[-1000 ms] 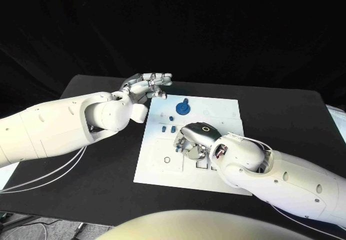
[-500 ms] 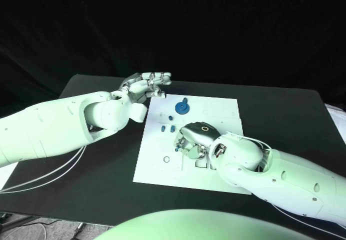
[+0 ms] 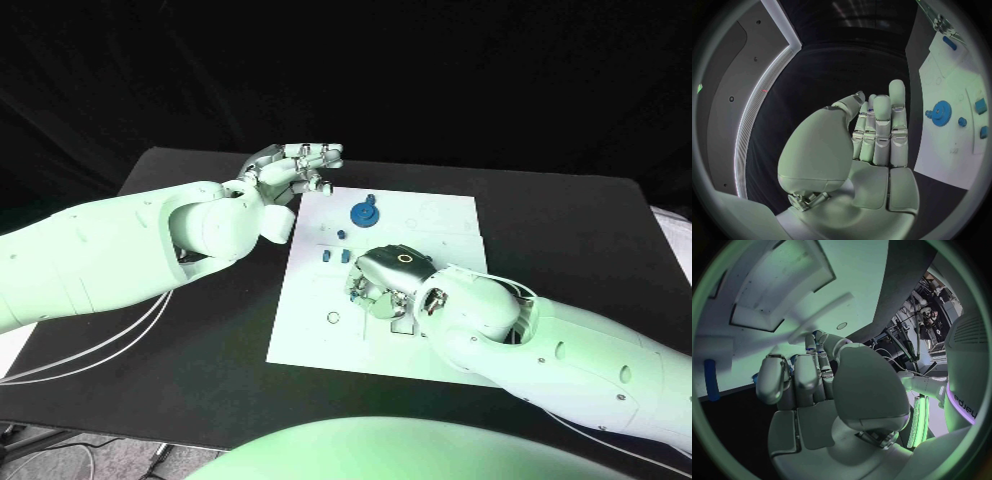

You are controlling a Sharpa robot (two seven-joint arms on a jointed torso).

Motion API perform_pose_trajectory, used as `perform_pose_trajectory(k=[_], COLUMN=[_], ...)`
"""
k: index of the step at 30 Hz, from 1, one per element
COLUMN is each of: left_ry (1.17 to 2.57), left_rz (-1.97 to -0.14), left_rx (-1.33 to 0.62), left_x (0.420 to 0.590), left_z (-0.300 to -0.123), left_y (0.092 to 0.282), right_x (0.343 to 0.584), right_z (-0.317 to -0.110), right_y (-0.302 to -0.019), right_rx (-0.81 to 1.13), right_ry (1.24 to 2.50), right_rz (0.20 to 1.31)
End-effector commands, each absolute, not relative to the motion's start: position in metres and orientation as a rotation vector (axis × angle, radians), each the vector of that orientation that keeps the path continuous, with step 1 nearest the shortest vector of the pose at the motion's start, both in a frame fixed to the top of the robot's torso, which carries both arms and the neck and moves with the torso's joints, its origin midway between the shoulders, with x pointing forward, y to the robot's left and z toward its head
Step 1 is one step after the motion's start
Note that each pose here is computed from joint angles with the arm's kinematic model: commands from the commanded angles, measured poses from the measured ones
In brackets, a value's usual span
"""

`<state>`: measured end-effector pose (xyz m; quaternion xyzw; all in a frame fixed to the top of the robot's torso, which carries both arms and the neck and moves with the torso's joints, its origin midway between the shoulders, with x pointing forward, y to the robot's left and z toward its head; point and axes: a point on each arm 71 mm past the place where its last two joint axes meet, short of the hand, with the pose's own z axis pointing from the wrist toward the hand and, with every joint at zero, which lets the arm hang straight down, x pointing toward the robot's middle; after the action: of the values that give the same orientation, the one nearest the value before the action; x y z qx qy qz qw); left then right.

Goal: Assemble the parts on the task board

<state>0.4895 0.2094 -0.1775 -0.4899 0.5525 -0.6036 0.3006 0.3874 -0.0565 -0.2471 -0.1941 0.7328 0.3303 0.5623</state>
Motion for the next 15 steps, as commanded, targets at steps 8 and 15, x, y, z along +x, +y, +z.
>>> perform_pose_trajectory(k=[8, 15], left_ry=[1.47, 1.475], left_rz=[-1.618, -1.616], left_rx=[-1.289, -1.284], left_x=[0.4896, 0.4896], left_z=[-0.1766, -0.1768], left_y=[0.208, 0.2083], right_x=[0.3869, 0.3879], right_z=[-0.2561, -0.2502], right_y=[-0.0594, -0.0631], right_rx=[-0.462, -0.396], right_ry=[1.772, 1.711], right_rz=[0.745, 0.761])
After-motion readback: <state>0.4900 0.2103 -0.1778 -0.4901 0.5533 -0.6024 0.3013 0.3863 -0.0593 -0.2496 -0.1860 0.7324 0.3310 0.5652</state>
